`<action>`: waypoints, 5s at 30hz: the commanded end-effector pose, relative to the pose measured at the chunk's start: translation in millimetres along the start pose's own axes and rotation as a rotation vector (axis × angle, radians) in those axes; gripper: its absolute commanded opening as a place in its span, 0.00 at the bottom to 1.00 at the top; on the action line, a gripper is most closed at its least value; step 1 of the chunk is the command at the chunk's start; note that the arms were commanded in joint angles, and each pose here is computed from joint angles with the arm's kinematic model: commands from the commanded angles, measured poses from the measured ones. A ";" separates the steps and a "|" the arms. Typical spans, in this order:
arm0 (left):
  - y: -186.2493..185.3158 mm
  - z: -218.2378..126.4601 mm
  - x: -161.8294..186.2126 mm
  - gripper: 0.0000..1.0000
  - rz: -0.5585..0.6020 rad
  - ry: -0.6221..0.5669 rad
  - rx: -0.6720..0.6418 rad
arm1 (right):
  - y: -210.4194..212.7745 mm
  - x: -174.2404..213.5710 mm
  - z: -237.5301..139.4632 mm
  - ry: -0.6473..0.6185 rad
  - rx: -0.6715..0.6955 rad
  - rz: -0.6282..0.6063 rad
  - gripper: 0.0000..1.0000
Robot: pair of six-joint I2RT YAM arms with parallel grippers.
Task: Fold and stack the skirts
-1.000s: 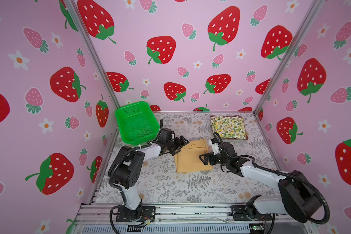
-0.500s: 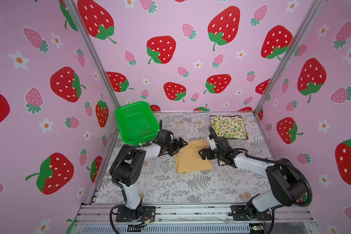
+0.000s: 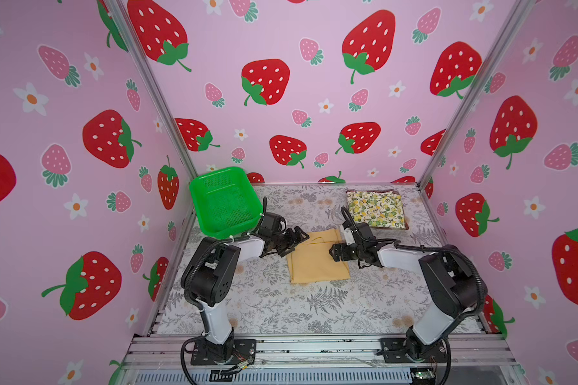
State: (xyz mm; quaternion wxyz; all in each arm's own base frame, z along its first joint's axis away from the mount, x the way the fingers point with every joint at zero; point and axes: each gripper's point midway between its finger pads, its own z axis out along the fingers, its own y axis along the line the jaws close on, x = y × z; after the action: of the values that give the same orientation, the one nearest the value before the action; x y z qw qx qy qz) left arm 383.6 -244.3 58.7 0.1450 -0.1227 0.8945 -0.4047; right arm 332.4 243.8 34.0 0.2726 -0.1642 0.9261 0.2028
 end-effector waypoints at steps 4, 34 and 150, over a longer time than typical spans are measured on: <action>39.2 10.4 12.9 0.96 -0.057 0.044 -0.118 | 6.2 27.5 14.9 0.099 -0.076 0.037 0.73; -9.7 -104.2 -4.4 0.97 0.154 -0.193 -0.189 | -11.8 -81.3 -7.9 0.031 0.107 -0.011 0.00; 136.7 -253.9 -62.3 0.99 0.487 -0.996 -0.843 | -109.8 -94.5 -125.8 -0.508 0.418 -0.007 1.00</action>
State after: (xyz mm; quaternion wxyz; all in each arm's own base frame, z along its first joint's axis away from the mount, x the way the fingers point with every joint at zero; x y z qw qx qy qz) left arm 326.9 39.4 111.9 0.5258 -0.1444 0.8278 0.1320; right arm 386.7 117.9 117.9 0.4551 -0.0683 0.8854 0.0651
